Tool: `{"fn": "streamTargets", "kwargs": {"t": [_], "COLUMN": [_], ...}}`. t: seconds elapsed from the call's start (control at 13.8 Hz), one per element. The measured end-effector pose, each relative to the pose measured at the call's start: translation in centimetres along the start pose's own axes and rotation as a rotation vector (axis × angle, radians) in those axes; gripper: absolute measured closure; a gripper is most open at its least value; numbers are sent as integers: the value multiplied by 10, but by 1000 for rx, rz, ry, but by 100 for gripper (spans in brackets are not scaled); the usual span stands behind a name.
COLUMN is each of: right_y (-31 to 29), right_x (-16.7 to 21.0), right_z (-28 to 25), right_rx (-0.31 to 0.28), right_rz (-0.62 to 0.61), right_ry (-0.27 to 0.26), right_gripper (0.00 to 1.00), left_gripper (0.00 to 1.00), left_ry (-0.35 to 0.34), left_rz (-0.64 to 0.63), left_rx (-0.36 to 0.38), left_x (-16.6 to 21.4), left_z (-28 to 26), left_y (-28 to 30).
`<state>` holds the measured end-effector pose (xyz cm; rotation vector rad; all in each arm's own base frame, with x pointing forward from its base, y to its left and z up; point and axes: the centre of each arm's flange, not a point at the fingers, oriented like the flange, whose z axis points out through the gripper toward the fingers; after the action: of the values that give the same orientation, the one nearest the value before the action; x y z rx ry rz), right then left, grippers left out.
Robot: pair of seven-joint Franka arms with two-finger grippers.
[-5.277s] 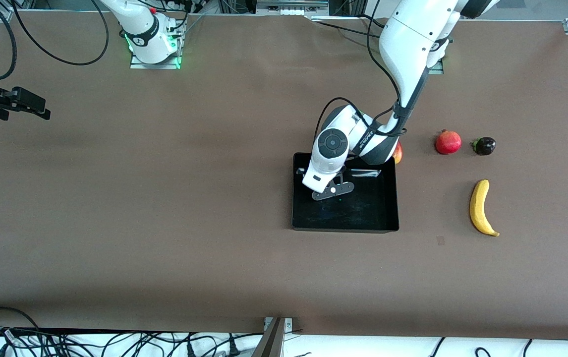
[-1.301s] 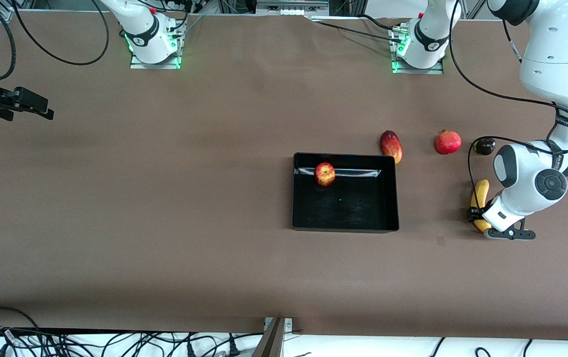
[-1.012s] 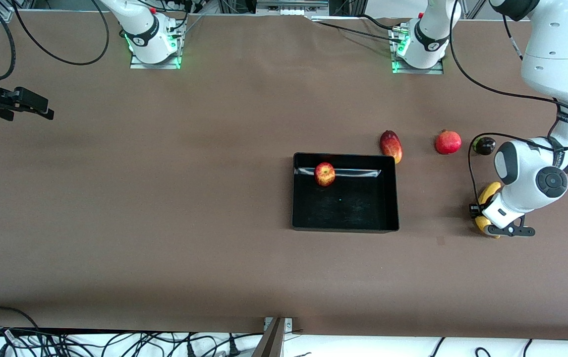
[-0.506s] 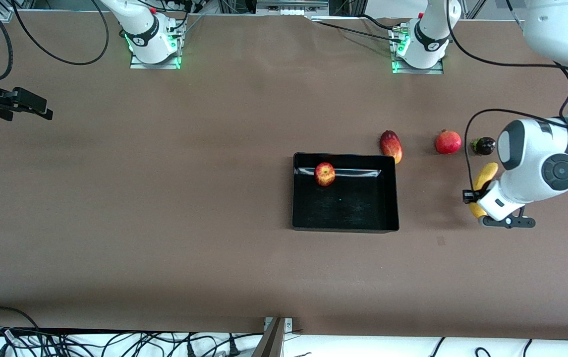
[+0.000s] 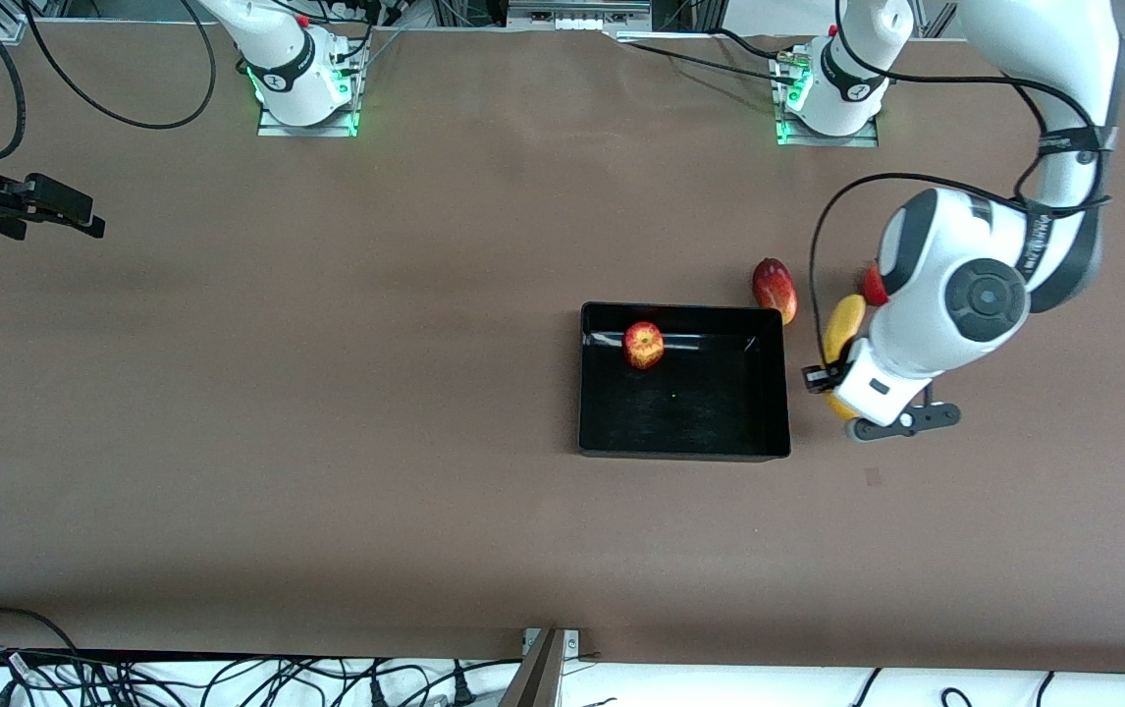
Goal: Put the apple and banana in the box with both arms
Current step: 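Carry the banana with the left gripper over the black box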
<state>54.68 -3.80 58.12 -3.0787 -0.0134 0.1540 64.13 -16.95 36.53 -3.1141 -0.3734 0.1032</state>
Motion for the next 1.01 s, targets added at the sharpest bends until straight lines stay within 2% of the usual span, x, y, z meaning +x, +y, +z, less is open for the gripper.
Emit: {"fn": "streamTargets", "kwargs": {"t": [0.29,0.58,1.01], "right_y": [0,0,0], "right_x": [0,0,1], "right_z": [0,1,1], "right_rx": [0,0,0], "right_rz": [0,0,0], "right_ry": [0,-2,-2], "right_gripper": [0,0,0], "left_gripper": [62,62,62], "left_ry": [-20,-32,-12], "left_rz": [-84,-100,-104], "left_rx": [12,30,19], "left_x": [-6,-14,-17], "left_z": [30,74,95], "left_y": [47,92,111]}}
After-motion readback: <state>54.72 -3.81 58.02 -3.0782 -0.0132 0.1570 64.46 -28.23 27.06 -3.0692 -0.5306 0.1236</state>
